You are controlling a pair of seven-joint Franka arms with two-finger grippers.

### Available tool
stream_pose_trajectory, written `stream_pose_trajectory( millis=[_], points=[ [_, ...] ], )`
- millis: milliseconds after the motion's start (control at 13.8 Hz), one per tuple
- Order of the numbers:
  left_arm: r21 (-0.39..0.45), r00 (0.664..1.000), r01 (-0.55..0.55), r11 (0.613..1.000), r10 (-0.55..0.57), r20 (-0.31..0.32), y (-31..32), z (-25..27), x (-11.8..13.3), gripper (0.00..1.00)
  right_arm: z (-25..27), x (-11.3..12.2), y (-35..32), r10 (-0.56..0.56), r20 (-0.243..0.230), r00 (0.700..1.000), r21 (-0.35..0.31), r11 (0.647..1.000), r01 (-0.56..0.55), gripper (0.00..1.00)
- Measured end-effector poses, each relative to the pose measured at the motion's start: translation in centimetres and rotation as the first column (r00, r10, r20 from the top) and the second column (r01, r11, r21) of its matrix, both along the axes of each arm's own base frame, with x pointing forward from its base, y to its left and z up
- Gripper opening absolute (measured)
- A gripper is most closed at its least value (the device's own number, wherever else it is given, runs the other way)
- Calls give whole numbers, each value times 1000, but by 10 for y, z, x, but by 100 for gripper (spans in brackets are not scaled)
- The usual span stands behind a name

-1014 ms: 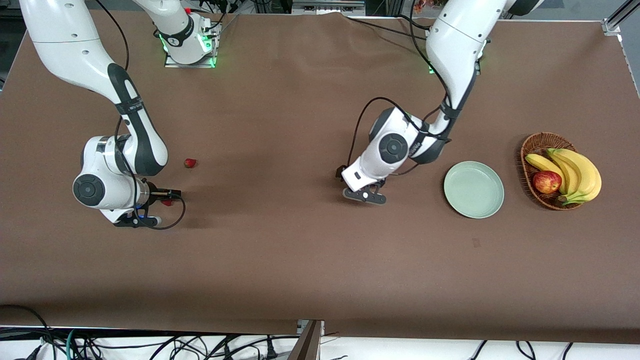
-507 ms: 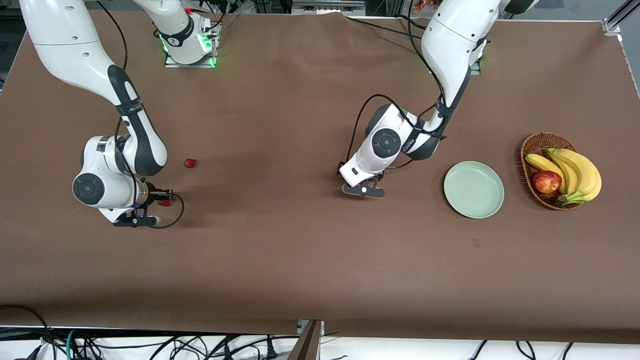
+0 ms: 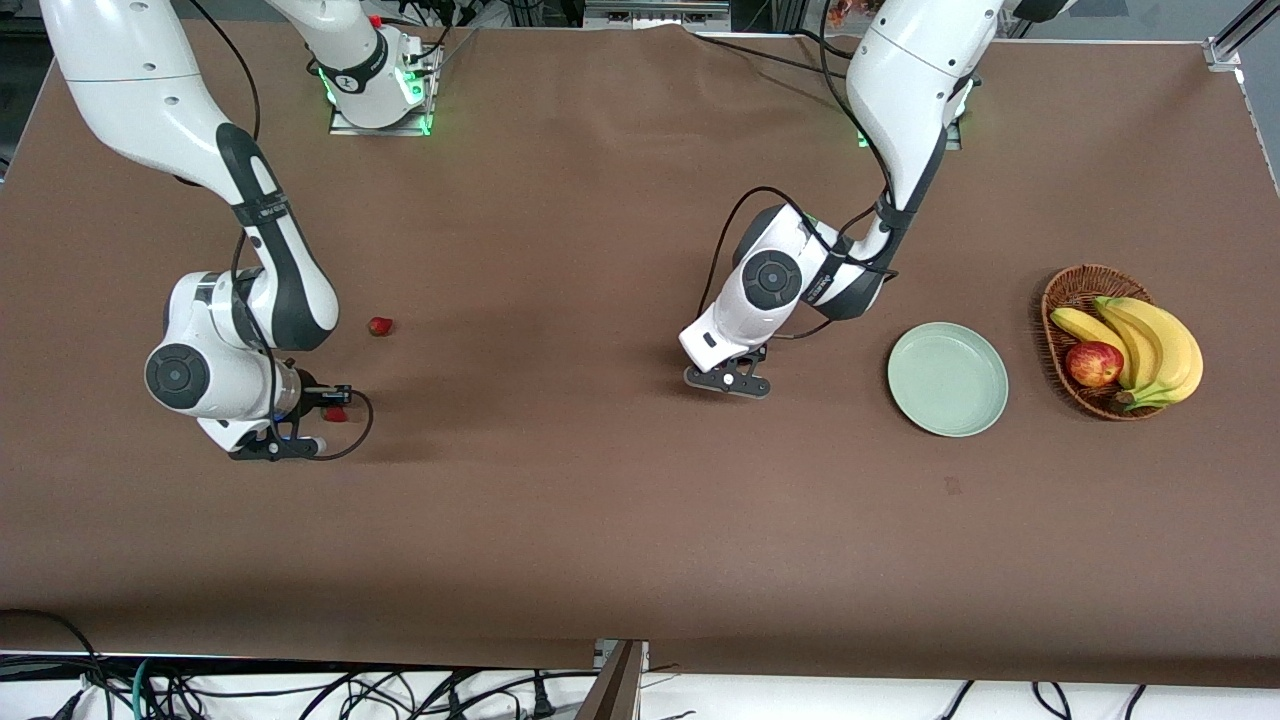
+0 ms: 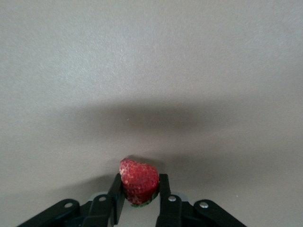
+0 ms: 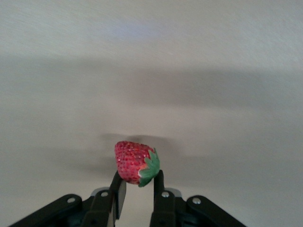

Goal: Collect all strawberries into plate
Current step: 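Carry the strawberry to the plate with the left gripper while the right grasps another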

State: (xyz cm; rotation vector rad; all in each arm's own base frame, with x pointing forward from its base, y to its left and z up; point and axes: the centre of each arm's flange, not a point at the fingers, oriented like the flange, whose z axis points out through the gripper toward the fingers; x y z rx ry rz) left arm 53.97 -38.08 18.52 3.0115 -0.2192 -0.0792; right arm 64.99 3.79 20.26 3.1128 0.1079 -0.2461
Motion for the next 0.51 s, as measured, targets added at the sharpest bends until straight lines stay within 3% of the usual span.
stream_pose_trajectory(
  millis=[145,362,507],
  points=[
    [26,1000,21,999,-21,-1,4,16,2,33,0,0,2,3,1,1000,2,1000,-3,26],
    [102,996,68,992,-62,-63,34,60,10,33,1,0,4,0,1,1000,9,1000,0,26],
    [101,986,148,984,-139,-88,72,91,25,33,3,0,26,-45,0,999,47,998,44,26]
  ],
)
